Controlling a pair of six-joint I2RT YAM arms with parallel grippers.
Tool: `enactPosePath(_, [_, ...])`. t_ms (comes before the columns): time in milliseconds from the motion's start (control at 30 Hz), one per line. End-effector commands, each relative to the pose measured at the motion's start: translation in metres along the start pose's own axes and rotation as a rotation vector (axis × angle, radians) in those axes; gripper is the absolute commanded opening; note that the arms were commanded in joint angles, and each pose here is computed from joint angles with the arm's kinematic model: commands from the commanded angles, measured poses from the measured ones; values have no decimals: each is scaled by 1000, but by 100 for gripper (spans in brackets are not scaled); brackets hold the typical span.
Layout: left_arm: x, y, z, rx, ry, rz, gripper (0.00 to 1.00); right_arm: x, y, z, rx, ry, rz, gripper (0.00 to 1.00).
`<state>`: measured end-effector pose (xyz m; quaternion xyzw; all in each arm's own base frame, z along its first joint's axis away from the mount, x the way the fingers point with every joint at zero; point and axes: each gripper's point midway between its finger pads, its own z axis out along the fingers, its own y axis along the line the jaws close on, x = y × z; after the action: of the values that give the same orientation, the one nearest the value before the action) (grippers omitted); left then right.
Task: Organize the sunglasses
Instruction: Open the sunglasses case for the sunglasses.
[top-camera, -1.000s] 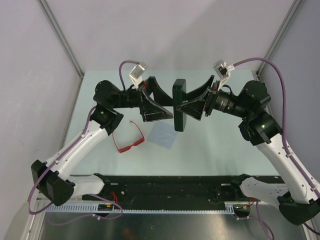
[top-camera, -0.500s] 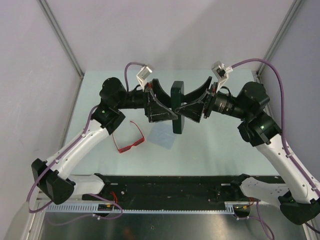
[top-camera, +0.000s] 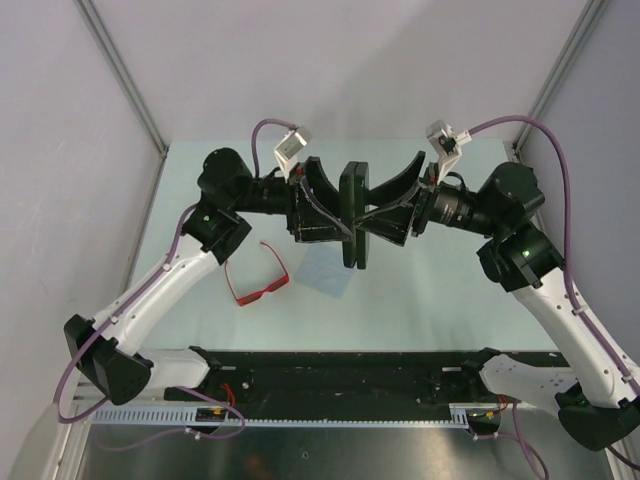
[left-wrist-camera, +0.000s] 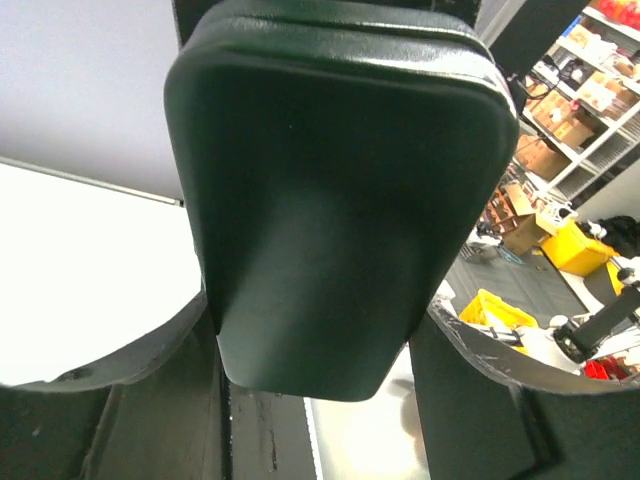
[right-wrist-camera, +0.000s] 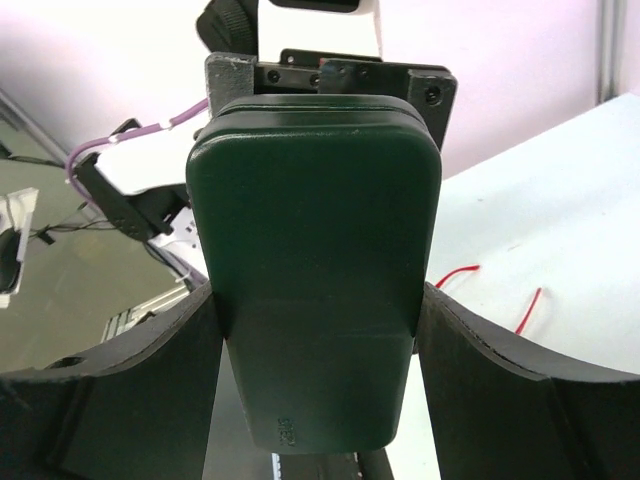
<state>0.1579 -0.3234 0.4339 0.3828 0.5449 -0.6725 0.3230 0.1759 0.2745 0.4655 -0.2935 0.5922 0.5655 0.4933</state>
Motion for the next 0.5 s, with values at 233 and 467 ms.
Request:
enactPosePath(233, [-16, -69, -10, 242, 100, 235, 0, -10, 50, -21, -224, 22, -82, 0])
enactPosePath(467, [-9, -88, -22, 323, 153, 373, 0, -10, 69, -28, -309, 34, -104, 0])
